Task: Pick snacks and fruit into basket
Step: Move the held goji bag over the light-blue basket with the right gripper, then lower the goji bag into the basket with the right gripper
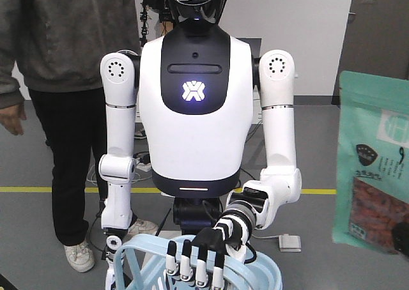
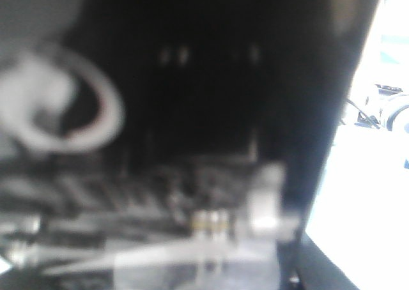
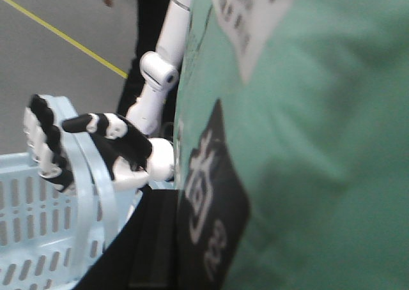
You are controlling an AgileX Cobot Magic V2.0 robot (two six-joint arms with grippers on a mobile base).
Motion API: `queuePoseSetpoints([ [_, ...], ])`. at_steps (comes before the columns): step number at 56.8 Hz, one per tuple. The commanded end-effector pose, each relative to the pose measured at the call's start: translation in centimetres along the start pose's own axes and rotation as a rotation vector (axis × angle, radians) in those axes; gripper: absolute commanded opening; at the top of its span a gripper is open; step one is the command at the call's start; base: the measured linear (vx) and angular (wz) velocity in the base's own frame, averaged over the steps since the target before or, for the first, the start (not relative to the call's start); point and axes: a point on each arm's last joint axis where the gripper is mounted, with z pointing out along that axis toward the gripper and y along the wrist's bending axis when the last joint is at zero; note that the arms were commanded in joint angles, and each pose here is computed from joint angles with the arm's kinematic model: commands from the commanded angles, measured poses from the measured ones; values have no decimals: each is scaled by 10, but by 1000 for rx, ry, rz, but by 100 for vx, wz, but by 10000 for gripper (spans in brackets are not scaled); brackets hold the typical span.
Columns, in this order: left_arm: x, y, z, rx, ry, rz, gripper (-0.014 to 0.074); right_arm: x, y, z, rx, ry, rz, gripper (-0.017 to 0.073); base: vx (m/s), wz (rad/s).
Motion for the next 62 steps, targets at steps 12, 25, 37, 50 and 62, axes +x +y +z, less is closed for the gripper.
queuePoseSetpoints([
  [12, -19, -3, -5, 23, -132, 1, -3, -22, 20, 11, -278, -153, -106, 0, 0, 0],
  [25, -19, -3, -5, 23, -132, 1, -3, -20, 39, 35, -466, -125, -114, 0, 0, 0],
  [37, -19, -3, -5, 23, -132, 1, -3, -19, 65, 72, -581, -86, -143, 0, 0, 0],
  [50, -19, -3, -5, 23, -132, 1, -3, -9, 93, 112, -645, -3, -117, 1, 0, 0],
  [62, -19, -3, -5, 23, -132, 1, -3, 7, 103, 140, -681, 117, -55, 12, 0, 0],
])
